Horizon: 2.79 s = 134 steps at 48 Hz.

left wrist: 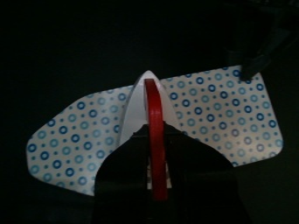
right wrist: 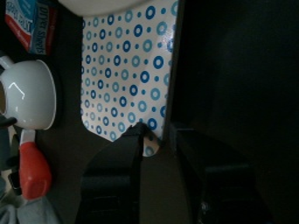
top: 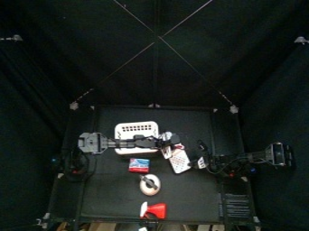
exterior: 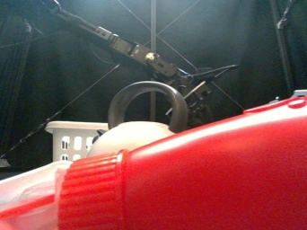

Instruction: Iron the board

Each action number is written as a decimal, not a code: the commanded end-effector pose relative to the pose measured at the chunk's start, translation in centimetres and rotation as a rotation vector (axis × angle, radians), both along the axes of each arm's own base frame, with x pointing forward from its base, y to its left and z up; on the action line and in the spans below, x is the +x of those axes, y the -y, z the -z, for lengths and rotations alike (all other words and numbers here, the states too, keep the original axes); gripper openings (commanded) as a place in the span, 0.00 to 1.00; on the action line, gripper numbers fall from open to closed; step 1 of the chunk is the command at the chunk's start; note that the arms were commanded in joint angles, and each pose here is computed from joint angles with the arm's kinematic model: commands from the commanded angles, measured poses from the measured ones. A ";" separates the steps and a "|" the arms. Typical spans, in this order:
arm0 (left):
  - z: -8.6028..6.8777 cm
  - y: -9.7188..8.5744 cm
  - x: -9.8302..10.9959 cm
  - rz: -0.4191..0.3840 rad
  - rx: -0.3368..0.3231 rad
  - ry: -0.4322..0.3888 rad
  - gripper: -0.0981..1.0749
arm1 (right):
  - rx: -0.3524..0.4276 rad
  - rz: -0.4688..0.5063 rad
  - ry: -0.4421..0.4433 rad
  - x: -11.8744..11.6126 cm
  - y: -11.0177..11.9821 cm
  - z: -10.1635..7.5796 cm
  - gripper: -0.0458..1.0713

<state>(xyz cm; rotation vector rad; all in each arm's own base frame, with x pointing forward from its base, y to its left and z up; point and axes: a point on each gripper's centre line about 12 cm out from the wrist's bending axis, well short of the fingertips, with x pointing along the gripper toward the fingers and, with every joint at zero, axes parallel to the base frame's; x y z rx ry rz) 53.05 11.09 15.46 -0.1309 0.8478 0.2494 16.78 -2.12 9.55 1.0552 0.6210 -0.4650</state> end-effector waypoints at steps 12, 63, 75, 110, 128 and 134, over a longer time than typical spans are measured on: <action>0.5 -6.0 -2.6 -0.120 -0.006 -0.030 0.48 | -0.007 -0.003 -0.016 -0.1 0.1 0.2 0.45; -5.3 0.6 -0.1 0.014 0.026 0.090 0.48 | -0.013 -0.001 -0.011 -0.1 0.1 -0.1 0.45; -6.7 3.4 0.9 0.070 0.032 0.125 0.48 | -0.020 0.003 -0.005 -0.2 0.2 -0.4 0.45; -5.5 7.6 3.6 0.149 0.027 0.145 0.48 | -0.024 0.008 -0.003 -0.3 0.2 -0.5 0.45; -4.3 7.6 3.8 0.145 0.020 0.121 0.48 | -0.024 0.007 -0.003 -0.3 0.2 -0.5 0.45; -4.0 7.5 3.7 0.144 0.019 0.115 0.48 | -0.023 0.011 -0.002 -0.2 0.3 -0.6 0.45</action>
